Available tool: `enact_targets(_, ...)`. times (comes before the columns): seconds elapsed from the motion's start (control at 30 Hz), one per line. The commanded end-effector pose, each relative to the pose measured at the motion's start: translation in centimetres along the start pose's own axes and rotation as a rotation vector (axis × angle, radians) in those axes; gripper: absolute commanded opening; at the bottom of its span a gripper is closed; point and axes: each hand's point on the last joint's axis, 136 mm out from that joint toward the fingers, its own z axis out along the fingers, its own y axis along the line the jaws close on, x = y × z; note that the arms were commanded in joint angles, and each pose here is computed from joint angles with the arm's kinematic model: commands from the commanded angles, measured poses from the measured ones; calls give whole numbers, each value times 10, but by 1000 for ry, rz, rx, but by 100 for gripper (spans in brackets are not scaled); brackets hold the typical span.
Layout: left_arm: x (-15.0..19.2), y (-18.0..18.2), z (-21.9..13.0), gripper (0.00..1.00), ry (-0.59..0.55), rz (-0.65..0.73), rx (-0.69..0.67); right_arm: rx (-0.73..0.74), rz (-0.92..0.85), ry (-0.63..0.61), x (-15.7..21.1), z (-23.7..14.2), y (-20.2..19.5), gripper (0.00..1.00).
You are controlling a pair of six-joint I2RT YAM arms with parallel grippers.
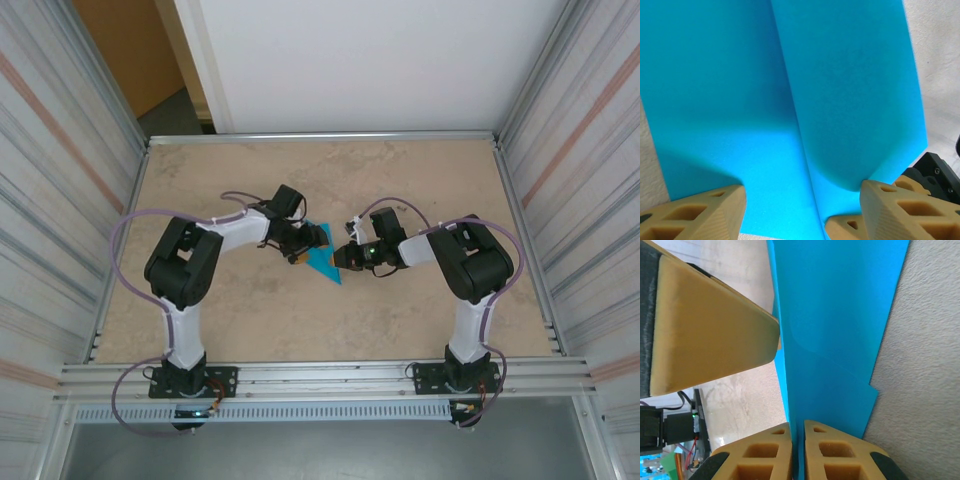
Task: Fold a paper plane with a square sheet of paper (pick it up from the middle)
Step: Fourth fold the wing at the center of the table.
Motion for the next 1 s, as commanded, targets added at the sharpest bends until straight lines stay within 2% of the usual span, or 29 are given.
enact_targets(0.0,29,76,17,63,95,-114,-288,61,84,18,11,-1,-21,14)
enact_targets(0.17,35,82,21,62,122,-131,-338,62,69,9,8,-7,-15,20)
enact_targets(0.37,40,87,23,62,150,-154,-366,83,69,17,11,-9,-17,20)
enact_targets(0.67,41,87,28,64,178,-154,-363,105,111,32,15,-6,-28,11)
enact_targets(0.97,32,66,24,65,165,-97,-302,101,144,50,18,-4,-33,10)
